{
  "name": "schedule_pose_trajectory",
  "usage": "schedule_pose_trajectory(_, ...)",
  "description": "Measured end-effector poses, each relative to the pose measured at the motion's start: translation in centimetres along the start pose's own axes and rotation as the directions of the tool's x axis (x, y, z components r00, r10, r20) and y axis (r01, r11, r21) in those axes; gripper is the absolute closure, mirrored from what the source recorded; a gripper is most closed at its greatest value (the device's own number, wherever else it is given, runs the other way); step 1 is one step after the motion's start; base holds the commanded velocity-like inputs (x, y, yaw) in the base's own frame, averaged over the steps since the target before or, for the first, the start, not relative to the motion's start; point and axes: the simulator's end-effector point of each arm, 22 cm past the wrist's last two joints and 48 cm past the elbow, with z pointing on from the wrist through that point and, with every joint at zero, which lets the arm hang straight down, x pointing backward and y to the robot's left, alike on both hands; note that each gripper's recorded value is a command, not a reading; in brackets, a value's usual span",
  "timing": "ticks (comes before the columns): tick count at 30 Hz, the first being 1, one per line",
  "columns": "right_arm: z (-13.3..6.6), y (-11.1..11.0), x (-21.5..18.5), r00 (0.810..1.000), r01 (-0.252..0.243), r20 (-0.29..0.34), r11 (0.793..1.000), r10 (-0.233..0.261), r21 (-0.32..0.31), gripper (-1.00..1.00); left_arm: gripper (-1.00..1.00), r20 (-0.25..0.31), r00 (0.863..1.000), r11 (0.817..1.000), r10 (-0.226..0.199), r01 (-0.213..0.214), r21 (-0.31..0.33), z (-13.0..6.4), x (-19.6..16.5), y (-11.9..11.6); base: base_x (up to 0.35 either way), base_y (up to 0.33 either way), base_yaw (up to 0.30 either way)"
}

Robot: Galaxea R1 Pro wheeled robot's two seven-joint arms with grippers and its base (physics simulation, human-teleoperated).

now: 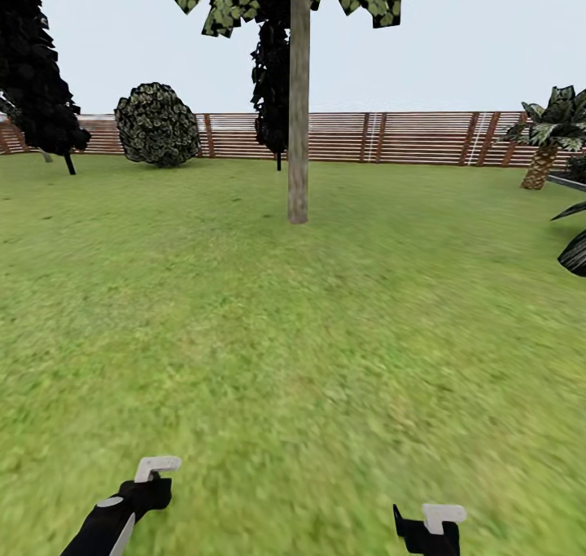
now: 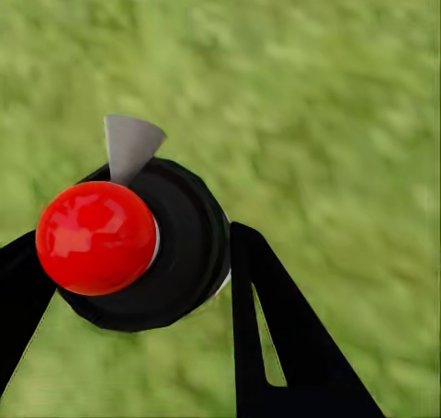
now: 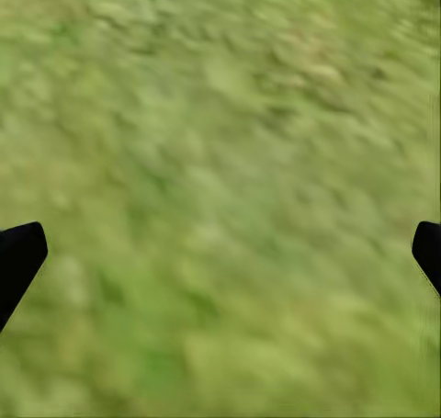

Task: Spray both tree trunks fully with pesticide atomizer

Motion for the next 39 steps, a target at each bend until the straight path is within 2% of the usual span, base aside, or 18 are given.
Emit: schedule_pose_trajectory(39,-0.01,0.12,0.02,1.0,-0.001,0.0,1.0,0.001,-0.002,-1.0,1.0,0.0,1.0,1.0,0.0,0.0,0.001,0.0,0.0,-0.06,0.344,0.0,0.0)
